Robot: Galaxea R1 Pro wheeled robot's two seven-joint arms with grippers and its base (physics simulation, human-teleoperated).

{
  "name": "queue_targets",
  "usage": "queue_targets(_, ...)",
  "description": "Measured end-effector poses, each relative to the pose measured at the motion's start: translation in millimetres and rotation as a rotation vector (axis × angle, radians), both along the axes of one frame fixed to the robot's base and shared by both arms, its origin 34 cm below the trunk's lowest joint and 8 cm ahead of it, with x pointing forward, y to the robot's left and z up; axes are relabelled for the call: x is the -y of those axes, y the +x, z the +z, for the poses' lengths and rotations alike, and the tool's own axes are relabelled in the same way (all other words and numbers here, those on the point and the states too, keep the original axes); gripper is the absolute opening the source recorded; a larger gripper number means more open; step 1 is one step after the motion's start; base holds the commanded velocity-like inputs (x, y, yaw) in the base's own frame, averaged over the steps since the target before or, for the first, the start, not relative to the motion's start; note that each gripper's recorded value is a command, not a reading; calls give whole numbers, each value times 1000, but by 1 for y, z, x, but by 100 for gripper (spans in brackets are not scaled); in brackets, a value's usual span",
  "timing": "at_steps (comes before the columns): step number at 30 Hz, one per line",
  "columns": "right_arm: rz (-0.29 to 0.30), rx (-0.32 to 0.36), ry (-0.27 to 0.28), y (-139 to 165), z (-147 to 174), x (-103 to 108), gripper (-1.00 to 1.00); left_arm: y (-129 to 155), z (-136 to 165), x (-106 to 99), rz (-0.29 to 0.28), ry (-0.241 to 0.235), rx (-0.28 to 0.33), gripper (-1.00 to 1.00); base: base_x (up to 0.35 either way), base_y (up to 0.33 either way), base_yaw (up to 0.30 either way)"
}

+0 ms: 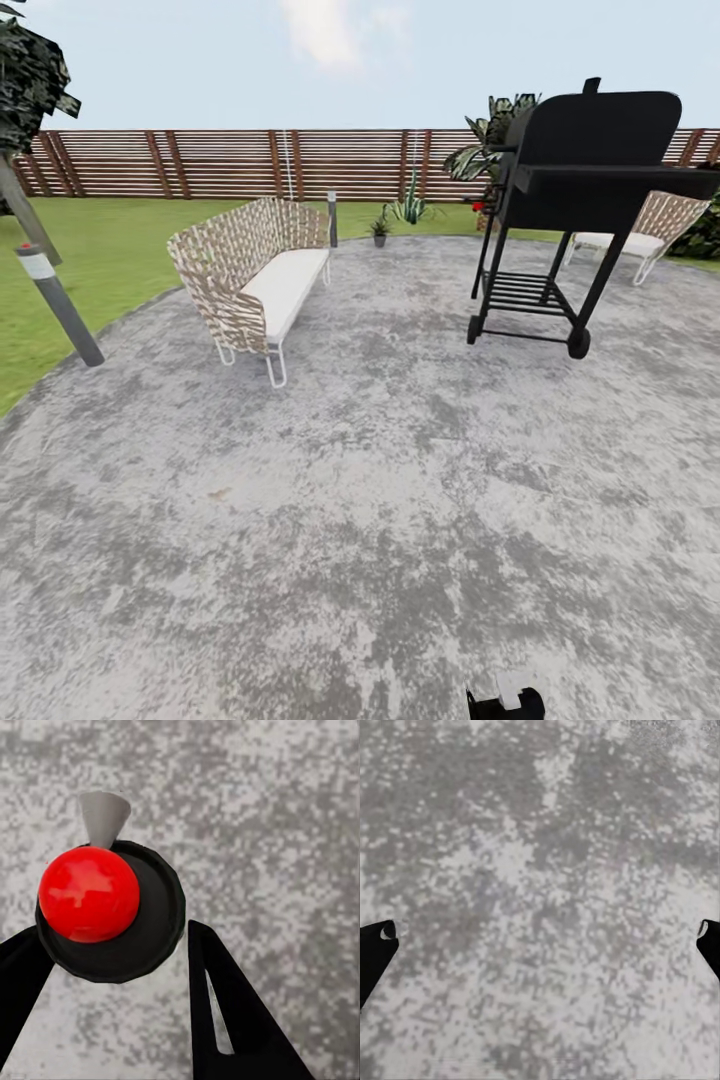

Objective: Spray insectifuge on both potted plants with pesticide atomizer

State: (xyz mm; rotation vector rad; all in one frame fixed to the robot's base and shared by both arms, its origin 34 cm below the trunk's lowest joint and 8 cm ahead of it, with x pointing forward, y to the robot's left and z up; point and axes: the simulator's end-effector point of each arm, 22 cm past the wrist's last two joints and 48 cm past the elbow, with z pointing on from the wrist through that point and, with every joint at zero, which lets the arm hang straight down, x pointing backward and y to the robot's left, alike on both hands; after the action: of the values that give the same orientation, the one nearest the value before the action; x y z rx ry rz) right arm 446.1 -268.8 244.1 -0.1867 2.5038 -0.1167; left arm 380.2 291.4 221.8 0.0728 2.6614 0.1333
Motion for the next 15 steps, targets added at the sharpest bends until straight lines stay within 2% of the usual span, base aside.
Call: queue_targets(15,1,1,2,0,0,-1,100,0,0,0,0,0,0,-100,339,0,0)
